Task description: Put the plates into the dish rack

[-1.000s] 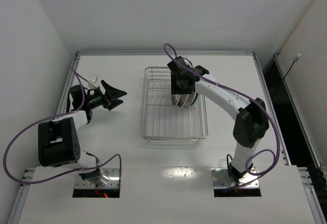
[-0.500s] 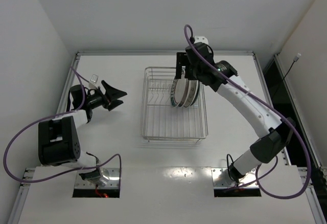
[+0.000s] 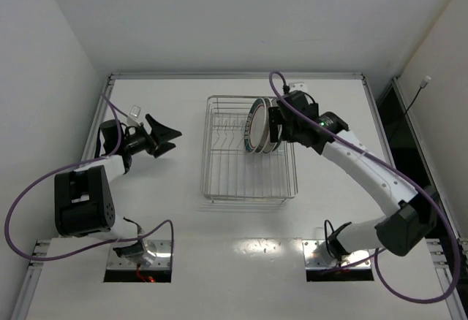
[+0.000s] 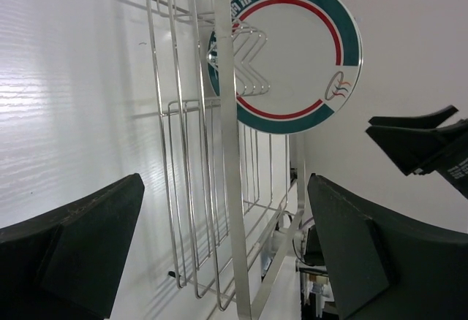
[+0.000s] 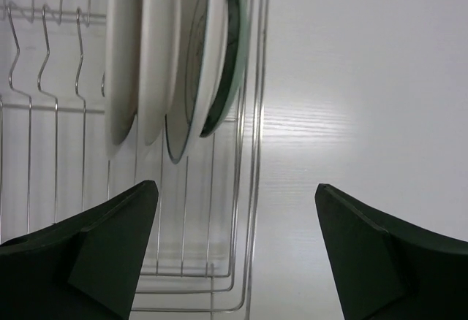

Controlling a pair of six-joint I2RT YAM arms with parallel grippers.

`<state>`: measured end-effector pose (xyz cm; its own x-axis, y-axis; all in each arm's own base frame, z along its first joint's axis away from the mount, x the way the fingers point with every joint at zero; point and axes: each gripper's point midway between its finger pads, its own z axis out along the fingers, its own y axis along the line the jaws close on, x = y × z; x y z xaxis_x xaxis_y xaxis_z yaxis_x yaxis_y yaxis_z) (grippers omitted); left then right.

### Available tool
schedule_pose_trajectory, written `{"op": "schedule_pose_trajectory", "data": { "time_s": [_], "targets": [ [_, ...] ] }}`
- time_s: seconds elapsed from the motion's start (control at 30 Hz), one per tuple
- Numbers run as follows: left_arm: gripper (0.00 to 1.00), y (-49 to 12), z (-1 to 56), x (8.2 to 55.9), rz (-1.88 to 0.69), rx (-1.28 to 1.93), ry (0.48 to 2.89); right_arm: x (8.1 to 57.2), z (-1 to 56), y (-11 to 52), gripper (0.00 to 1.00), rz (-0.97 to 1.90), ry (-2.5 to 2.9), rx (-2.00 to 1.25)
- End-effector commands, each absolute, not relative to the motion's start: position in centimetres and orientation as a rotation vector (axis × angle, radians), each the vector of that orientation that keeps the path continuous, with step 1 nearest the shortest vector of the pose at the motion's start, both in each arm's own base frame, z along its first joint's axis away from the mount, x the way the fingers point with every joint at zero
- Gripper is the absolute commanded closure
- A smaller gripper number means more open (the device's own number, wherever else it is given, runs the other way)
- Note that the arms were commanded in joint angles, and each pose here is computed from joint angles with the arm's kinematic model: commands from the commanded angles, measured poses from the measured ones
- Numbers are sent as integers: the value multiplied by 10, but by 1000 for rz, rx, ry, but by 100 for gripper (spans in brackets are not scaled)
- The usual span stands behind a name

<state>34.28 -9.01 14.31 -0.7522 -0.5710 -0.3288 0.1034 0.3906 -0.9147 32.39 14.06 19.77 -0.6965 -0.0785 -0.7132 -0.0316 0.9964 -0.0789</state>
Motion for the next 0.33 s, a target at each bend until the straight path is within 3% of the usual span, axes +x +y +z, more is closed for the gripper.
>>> {"op": "schedule_pose_trajectory", "data": {
  "time_s": [0.0, 0.1, 0.3],
  "targets": [
    [6, -89, 157, 350, -1346, -325, 2001, 327, 237, 114, 14, -123, 2182, 78],
    [6, -88, 160, 352, -1337, -308, 1994, 322, 247, 98, 8, -181, 2143, 140],
    [6, -85, 157, 357, -1308, -321, 2008, 312, 250, 80, 7, -223, 2144, 174]
  ]
}}
